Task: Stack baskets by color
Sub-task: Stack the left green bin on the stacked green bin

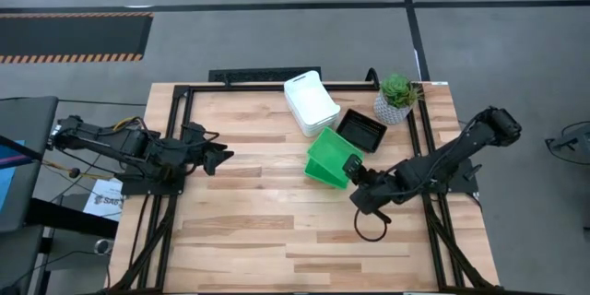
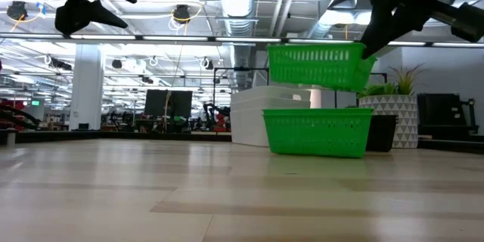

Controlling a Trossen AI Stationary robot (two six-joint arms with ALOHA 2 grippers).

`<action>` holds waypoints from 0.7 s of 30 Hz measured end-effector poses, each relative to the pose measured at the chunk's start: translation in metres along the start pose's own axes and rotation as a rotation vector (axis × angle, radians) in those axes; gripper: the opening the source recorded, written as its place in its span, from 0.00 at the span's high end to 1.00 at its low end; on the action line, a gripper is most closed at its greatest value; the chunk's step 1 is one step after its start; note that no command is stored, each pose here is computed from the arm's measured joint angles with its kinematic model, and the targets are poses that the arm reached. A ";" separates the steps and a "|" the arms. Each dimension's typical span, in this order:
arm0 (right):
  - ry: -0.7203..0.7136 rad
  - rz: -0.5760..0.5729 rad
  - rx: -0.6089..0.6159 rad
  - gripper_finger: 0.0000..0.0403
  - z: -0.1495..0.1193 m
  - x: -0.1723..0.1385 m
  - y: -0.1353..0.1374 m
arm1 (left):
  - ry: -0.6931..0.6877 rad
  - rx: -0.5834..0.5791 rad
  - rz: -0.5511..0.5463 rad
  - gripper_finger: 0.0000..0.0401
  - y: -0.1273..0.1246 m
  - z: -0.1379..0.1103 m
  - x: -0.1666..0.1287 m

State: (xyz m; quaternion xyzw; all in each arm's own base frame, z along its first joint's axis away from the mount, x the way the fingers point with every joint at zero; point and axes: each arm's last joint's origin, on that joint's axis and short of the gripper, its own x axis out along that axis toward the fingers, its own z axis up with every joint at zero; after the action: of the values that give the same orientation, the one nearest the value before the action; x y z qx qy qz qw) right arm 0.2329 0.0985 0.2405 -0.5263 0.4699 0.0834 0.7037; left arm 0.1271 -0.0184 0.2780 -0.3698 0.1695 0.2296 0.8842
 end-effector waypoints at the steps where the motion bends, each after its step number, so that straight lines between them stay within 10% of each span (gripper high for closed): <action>1: -0.005 0.007 0.004 0.97 0.000 0.000 -0.001 | 0.000 0.000 0.000 0.44 0.000 0.000 0.000; 21: -0.014 0.063 -0.058 0.97 -0.003 0.002 0.000 | 0.018 -0.010 -0.012 0.44 0.000 -0.001 0.000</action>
State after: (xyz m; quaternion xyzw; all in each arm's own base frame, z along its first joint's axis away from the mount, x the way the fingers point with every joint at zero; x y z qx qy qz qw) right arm 0.2325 0.0953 0.2389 -0.5311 0.4786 0.1226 0.6884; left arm 0.1272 -0.0190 0.2779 -0.3774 0.1743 0.2219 0.8820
